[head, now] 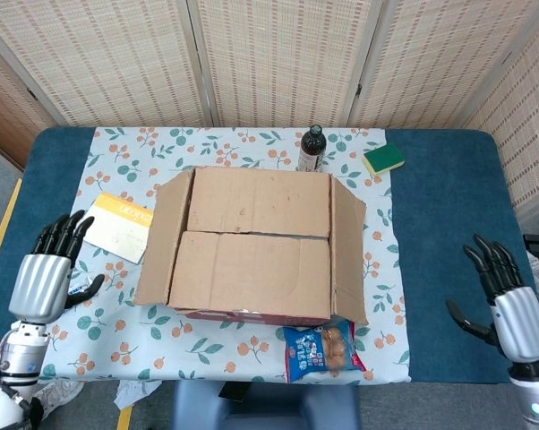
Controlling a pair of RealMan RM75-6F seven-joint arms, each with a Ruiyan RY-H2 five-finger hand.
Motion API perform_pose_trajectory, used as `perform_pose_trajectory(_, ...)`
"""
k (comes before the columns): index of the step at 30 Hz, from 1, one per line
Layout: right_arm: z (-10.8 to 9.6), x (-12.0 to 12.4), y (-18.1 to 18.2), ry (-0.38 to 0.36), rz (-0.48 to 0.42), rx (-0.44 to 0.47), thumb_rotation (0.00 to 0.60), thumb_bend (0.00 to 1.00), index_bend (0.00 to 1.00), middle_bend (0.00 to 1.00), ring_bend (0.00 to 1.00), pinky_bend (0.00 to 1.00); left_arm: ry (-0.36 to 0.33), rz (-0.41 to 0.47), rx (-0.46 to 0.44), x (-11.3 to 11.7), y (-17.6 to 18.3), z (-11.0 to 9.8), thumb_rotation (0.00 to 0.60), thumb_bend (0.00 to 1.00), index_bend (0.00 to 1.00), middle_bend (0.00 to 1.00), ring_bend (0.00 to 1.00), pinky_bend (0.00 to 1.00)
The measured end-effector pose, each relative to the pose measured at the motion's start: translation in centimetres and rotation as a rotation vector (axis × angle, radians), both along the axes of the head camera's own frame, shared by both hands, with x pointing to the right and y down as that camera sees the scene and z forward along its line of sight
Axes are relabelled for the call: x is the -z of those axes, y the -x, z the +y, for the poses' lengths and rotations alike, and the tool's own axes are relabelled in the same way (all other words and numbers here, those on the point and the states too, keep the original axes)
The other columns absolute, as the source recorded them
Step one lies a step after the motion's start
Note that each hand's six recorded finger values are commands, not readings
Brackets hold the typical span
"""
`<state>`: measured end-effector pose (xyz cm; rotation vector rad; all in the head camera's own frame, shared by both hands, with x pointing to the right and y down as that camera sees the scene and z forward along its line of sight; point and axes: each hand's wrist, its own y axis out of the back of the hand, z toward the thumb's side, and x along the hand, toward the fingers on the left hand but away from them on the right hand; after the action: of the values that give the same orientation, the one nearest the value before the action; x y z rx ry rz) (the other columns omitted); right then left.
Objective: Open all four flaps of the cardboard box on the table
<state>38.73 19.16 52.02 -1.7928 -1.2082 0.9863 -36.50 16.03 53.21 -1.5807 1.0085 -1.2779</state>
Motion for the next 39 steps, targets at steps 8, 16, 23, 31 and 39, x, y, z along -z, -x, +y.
perform_pose_trajectory(8,-6.1,-2.5,7.1,0.111,0.043,0.151,0.6,0.39,0.0,0.0,0.0,0.0,0.029,0.017,-0.039,-2.2,1.3,2.5,0.6,0.32,0.0,0.08,0.06,0.16)
perform_pose_trajectory(16,-10.9,-5.0,15.8,0.145,0.019,0.229,0.6,0.39,0.0,0.0,0.0,0.0,0.034,0.047,-0.048,-2.6,1.6,2.4,0.6,0.32,0.0,0.08,0.06,0.16)
perform_pose_trajectory(23,-11.4,-7.3,20.0,0.164,0.053,0.29,0.6,0.39,0.0,0.0,0.0,0.0,0.034,0.077,-0.021,-2.0,2.9,1.8,0.6,0.32,0.0,0.08,0.06,0.13)
perform_pose_trajectory(31,-12.0,-10.6,22.2,0.195,0.078,0.288,0.6,0.39,0.0,0.0,0.0,0.0,0.032,0.085,-0.007,-1.3,3.8,1.9,0.6,0.33,0.0,0.08,0.06,0.11)
perform_pose_trajectory(39,-13.1,-12.7,22.8,0.221,0.092,0.261,0.6,0.39,0.0,0.0,0.0,0.0,0.03,0.089,0.003,-0.8,4.6,1.9,0.6,0.33,0.0,0.08,0.06,0.1)
